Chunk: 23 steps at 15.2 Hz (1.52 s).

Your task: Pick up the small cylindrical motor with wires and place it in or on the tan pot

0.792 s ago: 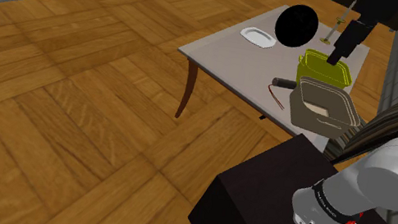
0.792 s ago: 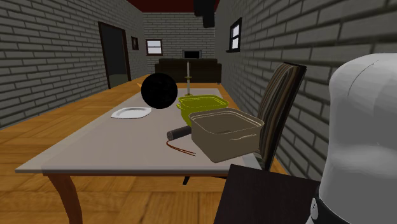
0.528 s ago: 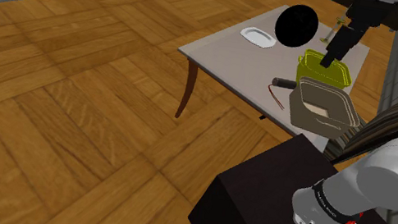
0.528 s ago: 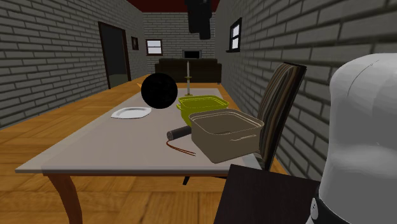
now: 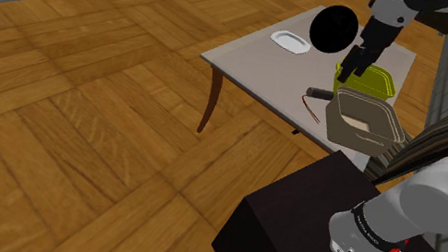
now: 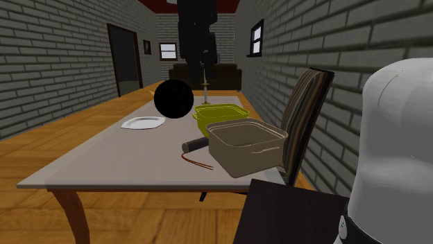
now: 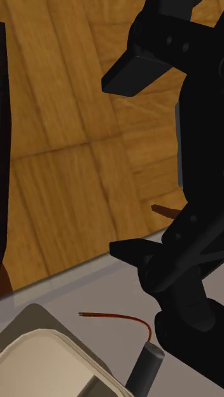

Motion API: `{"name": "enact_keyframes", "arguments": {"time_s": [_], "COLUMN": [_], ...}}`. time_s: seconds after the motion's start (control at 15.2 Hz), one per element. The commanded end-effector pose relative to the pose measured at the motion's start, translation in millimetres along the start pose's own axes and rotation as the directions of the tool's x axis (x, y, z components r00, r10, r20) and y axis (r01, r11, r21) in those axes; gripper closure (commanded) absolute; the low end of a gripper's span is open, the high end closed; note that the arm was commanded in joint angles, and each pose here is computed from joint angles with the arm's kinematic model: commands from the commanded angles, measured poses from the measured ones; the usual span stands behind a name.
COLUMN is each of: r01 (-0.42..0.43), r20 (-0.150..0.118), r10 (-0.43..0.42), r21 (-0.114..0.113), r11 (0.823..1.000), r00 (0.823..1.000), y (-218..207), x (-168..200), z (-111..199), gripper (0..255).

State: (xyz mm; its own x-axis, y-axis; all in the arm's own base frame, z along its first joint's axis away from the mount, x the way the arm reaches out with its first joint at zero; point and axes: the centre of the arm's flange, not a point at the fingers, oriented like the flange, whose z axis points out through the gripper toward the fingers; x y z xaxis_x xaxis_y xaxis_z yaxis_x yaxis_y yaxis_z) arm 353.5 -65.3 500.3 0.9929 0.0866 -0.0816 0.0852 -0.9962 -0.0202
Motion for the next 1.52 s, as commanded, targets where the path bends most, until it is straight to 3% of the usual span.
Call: {"name": "enact_keyframes", "arguments": {"time_s": [0.0, 1.45], "r01": [-0.017, -0.21], "r20": [-0.002, -0.007], "r10": [0.017, 0.21], "r21": [-0.001, -0.004], "r11": [1.0, 0.978], "r00": [1.0, 0.978], "y": [13.8, 190.3], "x": [9.6, 124.1], "z": [19.8, 218.6], "gripper": [0, 0]}}
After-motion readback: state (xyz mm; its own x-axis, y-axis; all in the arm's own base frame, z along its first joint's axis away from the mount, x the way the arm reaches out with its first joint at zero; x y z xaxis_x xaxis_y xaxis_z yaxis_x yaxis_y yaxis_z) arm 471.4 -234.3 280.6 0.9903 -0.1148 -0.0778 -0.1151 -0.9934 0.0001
